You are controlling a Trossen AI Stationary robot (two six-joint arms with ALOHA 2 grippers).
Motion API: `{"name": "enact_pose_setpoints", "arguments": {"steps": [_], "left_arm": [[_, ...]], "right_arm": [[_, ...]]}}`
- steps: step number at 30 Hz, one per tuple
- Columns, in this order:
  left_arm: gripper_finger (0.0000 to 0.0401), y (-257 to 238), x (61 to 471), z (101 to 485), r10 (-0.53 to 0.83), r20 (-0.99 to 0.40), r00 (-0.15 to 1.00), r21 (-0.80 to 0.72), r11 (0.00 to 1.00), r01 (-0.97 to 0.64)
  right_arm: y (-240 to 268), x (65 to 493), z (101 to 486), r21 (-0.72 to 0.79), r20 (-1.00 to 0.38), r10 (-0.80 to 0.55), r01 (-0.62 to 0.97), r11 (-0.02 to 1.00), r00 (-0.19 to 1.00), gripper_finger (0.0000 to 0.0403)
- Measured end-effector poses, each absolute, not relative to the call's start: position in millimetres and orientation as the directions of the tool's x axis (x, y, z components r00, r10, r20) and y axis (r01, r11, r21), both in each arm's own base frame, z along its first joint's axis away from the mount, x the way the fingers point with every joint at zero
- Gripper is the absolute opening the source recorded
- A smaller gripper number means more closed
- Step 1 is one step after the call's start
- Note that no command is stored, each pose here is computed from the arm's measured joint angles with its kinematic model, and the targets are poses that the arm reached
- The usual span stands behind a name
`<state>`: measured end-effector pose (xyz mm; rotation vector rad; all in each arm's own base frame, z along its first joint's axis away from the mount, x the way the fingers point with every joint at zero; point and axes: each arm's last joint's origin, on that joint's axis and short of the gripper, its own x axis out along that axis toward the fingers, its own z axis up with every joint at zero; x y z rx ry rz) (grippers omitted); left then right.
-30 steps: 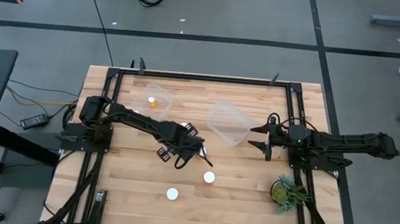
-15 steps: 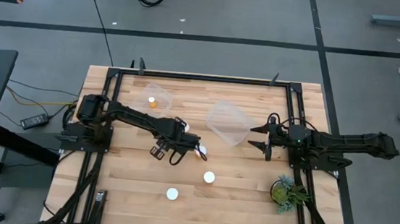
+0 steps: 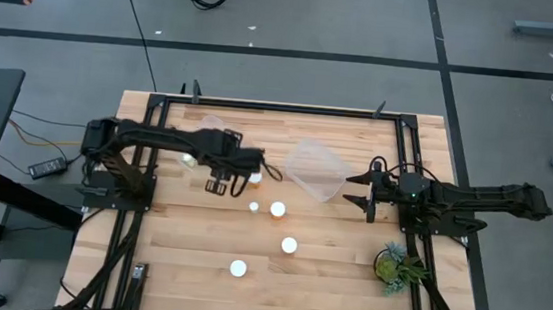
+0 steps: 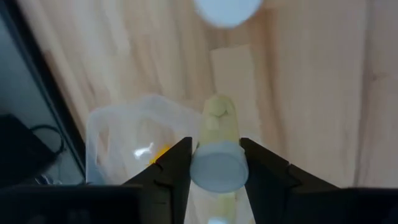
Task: Pick and place medicine bottles into bin by pill shape (circle, oval)
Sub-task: Put the small yellow pill bottle into the left transparent bin
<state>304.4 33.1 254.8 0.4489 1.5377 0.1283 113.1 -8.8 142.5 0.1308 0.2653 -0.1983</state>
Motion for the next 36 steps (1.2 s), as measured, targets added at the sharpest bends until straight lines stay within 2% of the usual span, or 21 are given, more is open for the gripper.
{"name": "enact_pose_setpoints", "arguments": {"steps": [17, 22, 27, 36], "left_arm": [[0.0137, 89.6, 280.7, 259.3, 0.323, -0.942, -0.087, 0.329, 0.943, -0.052], [0.0131, 95.3, 278.3, 259.0, 0.295, -0.951, -0.091, 0.306, 0.941, -0.144], [0.0133, 95.1, 276.9, 255.7, 0.291, -0.951, -0.102, 0.304, 0.938, -0.168], [0.0131, 89.0, 255.9, 212.0, 0.246, -0.937, -0.247, 0.276, 0.956, -0.097]], "right_arm": [[-8.8, 113.1, 142.3, 0.102, -0.274, -0.177, 0.211, 0.972, 0.945, 0.0276], [-8.8, 113.1, 142.3, 0.102, -0.274, -0.177, 0.211, 0.972, 0.945, 0.0276], [-8.8, 113.1, 142.3, 0.102, -0.274, -0.177, 0.211, 0.972, 0.945, 0.0276], [-8.8, 113.1, 142.3, 0.102, -0.274, -0.177, 0.211, 0.972, 0.945, 0.0276]]}}
